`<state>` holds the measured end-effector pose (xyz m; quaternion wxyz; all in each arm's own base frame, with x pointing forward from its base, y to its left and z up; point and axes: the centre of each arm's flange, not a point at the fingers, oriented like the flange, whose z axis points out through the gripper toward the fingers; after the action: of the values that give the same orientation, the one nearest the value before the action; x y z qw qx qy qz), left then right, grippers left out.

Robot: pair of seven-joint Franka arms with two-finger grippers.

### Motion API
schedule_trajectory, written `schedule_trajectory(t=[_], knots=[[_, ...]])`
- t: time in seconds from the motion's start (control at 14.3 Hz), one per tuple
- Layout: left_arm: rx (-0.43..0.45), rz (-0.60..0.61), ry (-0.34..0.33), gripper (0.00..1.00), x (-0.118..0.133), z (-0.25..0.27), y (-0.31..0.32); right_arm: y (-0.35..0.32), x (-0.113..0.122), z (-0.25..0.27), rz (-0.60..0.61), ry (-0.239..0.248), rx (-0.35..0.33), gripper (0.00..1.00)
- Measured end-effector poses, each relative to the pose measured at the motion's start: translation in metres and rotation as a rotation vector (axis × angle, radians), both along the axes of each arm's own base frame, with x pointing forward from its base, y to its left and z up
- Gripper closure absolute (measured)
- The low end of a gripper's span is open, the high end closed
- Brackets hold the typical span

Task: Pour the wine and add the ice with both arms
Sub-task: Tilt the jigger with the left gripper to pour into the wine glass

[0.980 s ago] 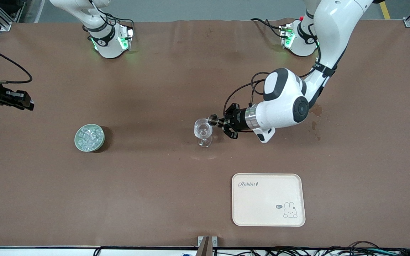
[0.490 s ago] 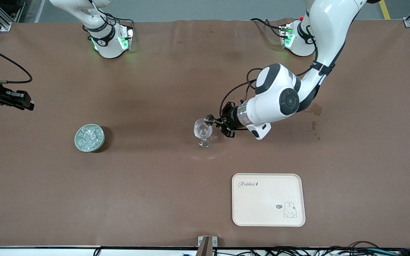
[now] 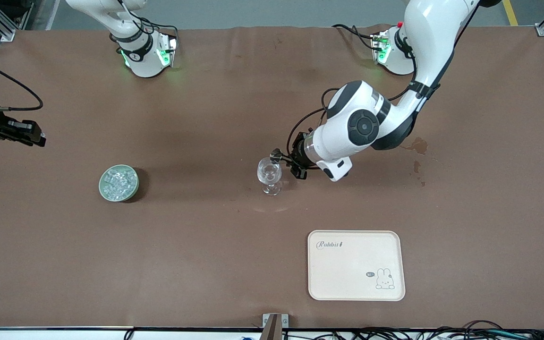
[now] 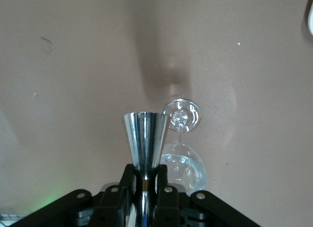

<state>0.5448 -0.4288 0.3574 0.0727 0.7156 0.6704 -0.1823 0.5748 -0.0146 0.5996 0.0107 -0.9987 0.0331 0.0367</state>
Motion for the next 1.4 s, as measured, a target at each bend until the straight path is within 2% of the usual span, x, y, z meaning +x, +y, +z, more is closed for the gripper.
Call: schedule_trajectory(t=[0.56, 1.05, 1.4], knots=[[0.056, 0.034, 0.03, 0.78, 0.007, 0.009, -0.003, 0.0, 0.0, 0.0, 0.0, 0.002, 0.001, 0.75], [0.162, 0.019, 0.07, 0.78, 0.006, -0.003, -0.014, 0.0, 0.0, 0.0, -0.001, 0.003, 0.002, 0.75], [0.233, 0.01, 0.065, 0.78, 0.005, -0.005, -0.021, 0.0, 0.0, 0.0, -0.001, 0.003, 0.003, 0.75]])
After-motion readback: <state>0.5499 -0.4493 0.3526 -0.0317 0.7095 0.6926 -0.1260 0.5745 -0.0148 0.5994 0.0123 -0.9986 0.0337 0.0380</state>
